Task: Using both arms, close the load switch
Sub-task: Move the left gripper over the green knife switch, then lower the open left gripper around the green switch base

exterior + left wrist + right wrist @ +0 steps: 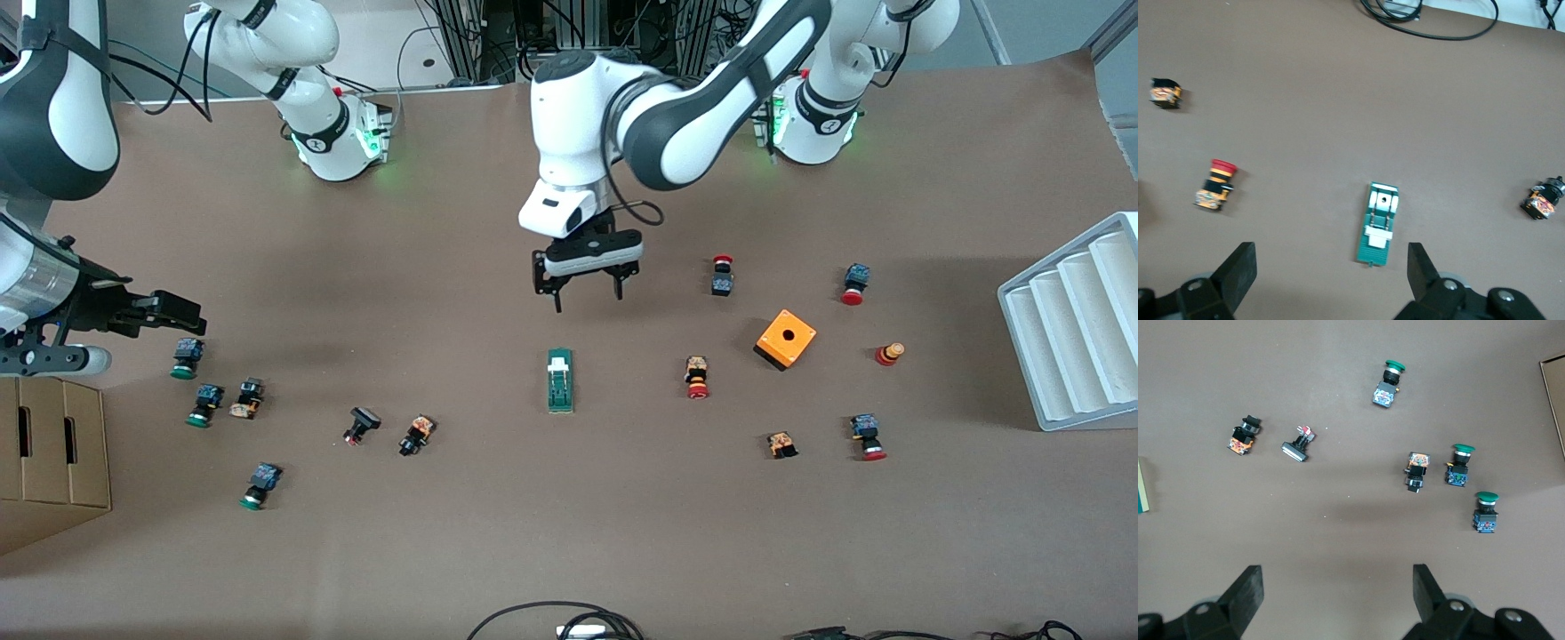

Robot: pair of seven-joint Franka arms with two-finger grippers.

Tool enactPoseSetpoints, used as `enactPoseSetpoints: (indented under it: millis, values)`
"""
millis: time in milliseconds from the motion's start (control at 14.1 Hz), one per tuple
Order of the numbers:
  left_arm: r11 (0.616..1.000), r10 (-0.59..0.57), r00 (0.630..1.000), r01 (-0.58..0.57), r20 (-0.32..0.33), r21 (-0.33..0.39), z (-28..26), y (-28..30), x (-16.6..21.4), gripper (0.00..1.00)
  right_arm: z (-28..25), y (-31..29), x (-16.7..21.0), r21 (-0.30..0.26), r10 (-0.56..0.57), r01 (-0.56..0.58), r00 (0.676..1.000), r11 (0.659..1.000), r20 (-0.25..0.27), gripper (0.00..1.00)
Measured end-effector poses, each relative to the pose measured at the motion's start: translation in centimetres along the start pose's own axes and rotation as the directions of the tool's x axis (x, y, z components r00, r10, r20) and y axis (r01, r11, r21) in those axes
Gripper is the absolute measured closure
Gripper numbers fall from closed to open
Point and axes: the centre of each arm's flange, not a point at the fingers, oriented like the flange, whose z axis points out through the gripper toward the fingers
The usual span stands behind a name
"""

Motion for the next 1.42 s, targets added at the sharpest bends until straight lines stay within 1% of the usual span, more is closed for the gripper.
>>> enactPoseSetpoints:
  millis: [71,213,355,426,710,923,1065,1278,1420]
  values:
    - [1.000,0.020,1.000,-0.020,-0.021,0.000,0.7,0.6,-1.1,0.00,0.0,0.0,0.0,0.000,0.000,0.000,1.000,1.000,0.000,0.00]
    - [0.999,0.053,0.993,-0.053,-0.103,0.007,2.6,1.6,-3.4,0.00,0.3,-0.2,0.1,0.000,-0.003,0.003,1.000,1.000,0.004,0.00]
    - [0.999,0.042,0.982,-0.043,-0.184,-0.001,5.1,2.4,-6.2,0.00,1.0,-0.9,0.4,0.000,-0.015,0.015,1.000,1.000,0.016,0.00]
    - [0.999,0.037,0.977,-0.040,-0.212,-0.007,6.3,2.7,-7.3,0.00,1.6,-1.4,0.7,0.000,-0.024,0.024,0.999,1.000,0.023,0.00]
    - [0.996,0.078,0.955,-0.089,-0.285,-0.023,9.6,3.2,-10.6,0.00,3.3,-2.9,1.4,0.000,-0.049,0.049,0.998,0.999,0.043,0.00]
    - [0.994,0.074,0.937,-0.097,-0.342,-0.052,11.9,3.3,-12.3,0.00,3.5,-3.3,1.4,0.000,-0.060,0.061,0.997,0.998,0.046,0.00]
    - [0.993,0.067,0.930,-0.097,-0.362,-0.068,13.4,3.4,-14.5,0.00,3.6,-3.6,1.5,0.000,-0.080,0.080,0.996,0.997,0.047,0.00]
    - [0.994,0.081,0.903,-0.106,-0.421,-0.035,15.5,3.2,-17.3,0.00,3.4,-3.7,1.5,0.001,-0.096,0.097,0.994,0.995,0.043,0.00]
    - [0.993,0.079,0.874,-0.110,-0.480,-0.036,16.9,3.0,-18.0,0.00,2.8,-4.1,1.6,0.000,-0.105,0.105,0.994,0.995,0.028,0.00]
